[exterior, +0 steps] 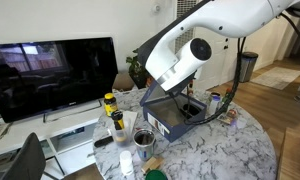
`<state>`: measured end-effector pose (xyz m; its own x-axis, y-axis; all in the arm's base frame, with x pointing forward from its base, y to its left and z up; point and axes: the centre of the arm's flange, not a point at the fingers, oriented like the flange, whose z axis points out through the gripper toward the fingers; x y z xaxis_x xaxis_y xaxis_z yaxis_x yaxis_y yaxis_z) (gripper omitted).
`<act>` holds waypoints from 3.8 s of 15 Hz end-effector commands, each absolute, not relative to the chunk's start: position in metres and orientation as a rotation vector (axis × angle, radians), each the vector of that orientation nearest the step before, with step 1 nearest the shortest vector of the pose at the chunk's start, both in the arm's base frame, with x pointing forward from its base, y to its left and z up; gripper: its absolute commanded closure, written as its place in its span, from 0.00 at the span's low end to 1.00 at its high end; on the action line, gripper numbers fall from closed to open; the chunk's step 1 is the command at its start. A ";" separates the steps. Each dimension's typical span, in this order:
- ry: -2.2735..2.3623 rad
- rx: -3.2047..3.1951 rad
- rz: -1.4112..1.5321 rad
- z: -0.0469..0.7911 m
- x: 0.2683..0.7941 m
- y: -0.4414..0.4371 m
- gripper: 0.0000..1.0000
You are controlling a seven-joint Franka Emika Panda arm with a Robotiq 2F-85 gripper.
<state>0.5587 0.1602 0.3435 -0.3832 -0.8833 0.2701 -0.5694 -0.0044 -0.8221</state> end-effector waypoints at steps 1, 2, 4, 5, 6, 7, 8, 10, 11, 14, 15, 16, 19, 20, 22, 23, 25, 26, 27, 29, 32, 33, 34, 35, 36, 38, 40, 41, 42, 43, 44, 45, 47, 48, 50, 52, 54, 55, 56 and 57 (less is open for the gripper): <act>1.914 -1.495 -1.452 0.352 0.555 0.164 1.00; 1.891 -1.499 -1.491 0.356 0.553 0.164 1.00; 1.860 -1.496 -1.546 0.363 0.552 0.164 1.00; 1.848 -1.494 -1.563 0.366 0.552 0.165 1.00; 1.841 -1.493 -1.569 0.366 0.553 0.166 1.00; 1.838 -1.503 -1.558 0.362 0.554 0.167 1.00; 1.836 -1.513 -1.547 0.359 0.555 0.168 1.00; 1.843 -1.536 -1.534 0.351 0.556 0.169 1.00; 1.843 -1.542 -1.538 0.348 0.556 0.169 1.00; 1.850 -1.559 -1.539 0.340 0.555 0.167 1.00; 1.855 -1.564 -1.534 0.338 0.555 0.167 1.00; 1.857 -1.570 -1.534 0.336 0.555 0.167 1.00; 1.873 -1.592 -1.496 0.332 0.553 0.167 1.00; 1.878 -1.598 -1.492 0.331 0.552 0.167 1.00; 1.887 -1.605 -1.476 0.330 0.551 0.166 1.00; 1.892 -1.611 -1.475 0.329 0.551 0.166 1.00; 1.913 -1.627 -1.443 0.326 0.550 0.165 1.00; 1.930 -1.636 -1.423 0.325 0.549 0.165 1.00; 1.954 -1.644 -1.392 0.324 0.548 0.164 1.00; 1.996 -1.662 -1.341 0.320 0.546 0.163 1.00; 2.045 -1.691 -1.264 0.314 0.543 0.162 1.00; 2.060 -1.698 -1.236 0.313 0.543 0.162 1.00; 2.074 -1.706 -1.209 0.311 0.542 0.161 1.00; 2.089 -1.713 -1.179 0.309 0.541 0.160 1.00; 2.102 -1.717 -1.142 0.308 0.540 0.158 1.00; 2.133 -1.738 -1.072 0.306 0.538 0.155 1.00; 2.155 -1.771 -0.999 0.306 0.534 0.150 1.00; 2.164 -1.794 -0.976 0.304 0.532 0.146 1.00; 2.170 -1.810 -0.942 0.304 0.530 0.144 1.00; 2.175 -1.828 -0.917 0.303 0.529 0.141 0.95; 2.177 -1.844 -0.885 0.303 0.529 0.139 0.73; 2.180 -1.858 -0.859 0.302 0.529 0.138 0.70; 2.181 -1.899 -0.817 0.301 0.527 0.135 0.64; 2.185 -1.918 -0.803 0.299 0.526 0.133 0.58; 2.194 -1.961 -0.774 0.296 0.523 0.129 0.42; 2.197 -2.000 -0.748 0.295 0.521 0.127 0.26; 2.200 -2.030 -0.724 0.294 0.520 0.123 0.11; 2.200 -2.046 -0.716 0.293 0.520 0.121 0.05; 2.200 -2.058 -0.707 0.293 0.520 0.120 0.00; 2.198 -2.075 -0.694 0.292 0.519 0.119 0.07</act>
